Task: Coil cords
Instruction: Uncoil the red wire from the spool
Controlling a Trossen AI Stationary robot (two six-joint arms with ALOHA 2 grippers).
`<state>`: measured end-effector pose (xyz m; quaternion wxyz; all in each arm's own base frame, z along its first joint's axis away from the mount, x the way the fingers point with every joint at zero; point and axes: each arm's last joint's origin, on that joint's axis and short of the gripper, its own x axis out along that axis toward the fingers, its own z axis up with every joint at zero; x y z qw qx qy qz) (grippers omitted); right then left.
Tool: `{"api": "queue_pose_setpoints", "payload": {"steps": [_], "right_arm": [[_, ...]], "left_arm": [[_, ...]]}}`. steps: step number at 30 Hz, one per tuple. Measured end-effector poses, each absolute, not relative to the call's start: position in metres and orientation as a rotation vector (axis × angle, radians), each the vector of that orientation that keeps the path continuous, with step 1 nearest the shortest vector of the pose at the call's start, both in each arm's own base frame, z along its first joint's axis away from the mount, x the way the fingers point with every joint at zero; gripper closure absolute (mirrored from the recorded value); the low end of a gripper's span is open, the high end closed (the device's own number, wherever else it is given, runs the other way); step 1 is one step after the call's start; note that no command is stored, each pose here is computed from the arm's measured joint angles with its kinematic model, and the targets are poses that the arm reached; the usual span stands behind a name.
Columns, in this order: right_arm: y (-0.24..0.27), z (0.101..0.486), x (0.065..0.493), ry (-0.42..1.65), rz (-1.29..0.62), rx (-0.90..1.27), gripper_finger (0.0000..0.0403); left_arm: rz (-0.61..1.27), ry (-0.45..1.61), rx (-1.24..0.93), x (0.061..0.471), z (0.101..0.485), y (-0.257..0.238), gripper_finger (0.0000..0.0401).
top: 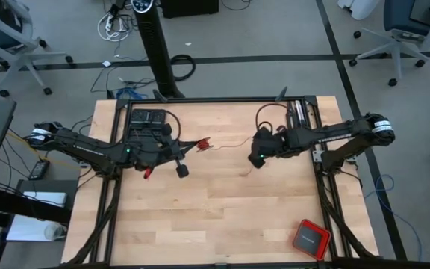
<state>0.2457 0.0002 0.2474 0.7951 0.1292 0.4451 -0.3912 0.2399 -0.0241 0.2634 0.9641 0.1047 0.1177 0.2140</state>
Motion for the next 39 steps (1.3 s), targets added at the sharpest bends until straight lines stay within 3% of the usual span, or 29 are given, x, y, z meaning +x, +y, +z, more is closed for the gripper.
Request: {"api": "queue_pose_setpoints", "payload": {"steps": [9,17,26,32,39], "right_arm": [[0.028,0.293,0.222,0.589,-0.833,0.141,0.0399],[0.062,0.328,0.216,0.337,-0.693,-0.037,0.0399],[0.089,0.349,0.235,0.199,-0.388,-0.134,0.0399],[0.095,0.346,0.246,0.172,-0.318,-0.159,0.0399],[0.105,0.350,0.253,0.110,-0.295,-0.267,0.0399]], "left_arm": [[0.495,0.343,0.293,0.236,0.255,-0.022,0.0400],[0.416,0.343,0.299,0.237,0.255,-0.024,0.0400],[0.181,0.327,0.110,0.244,0.264,-0.016,0.0400],[0.238,0.355,0.085,0.243,0.261,-0.009,0.0400],[0.324,0.526,0.128,0.236,0.246,0.000,0.0400]]}}
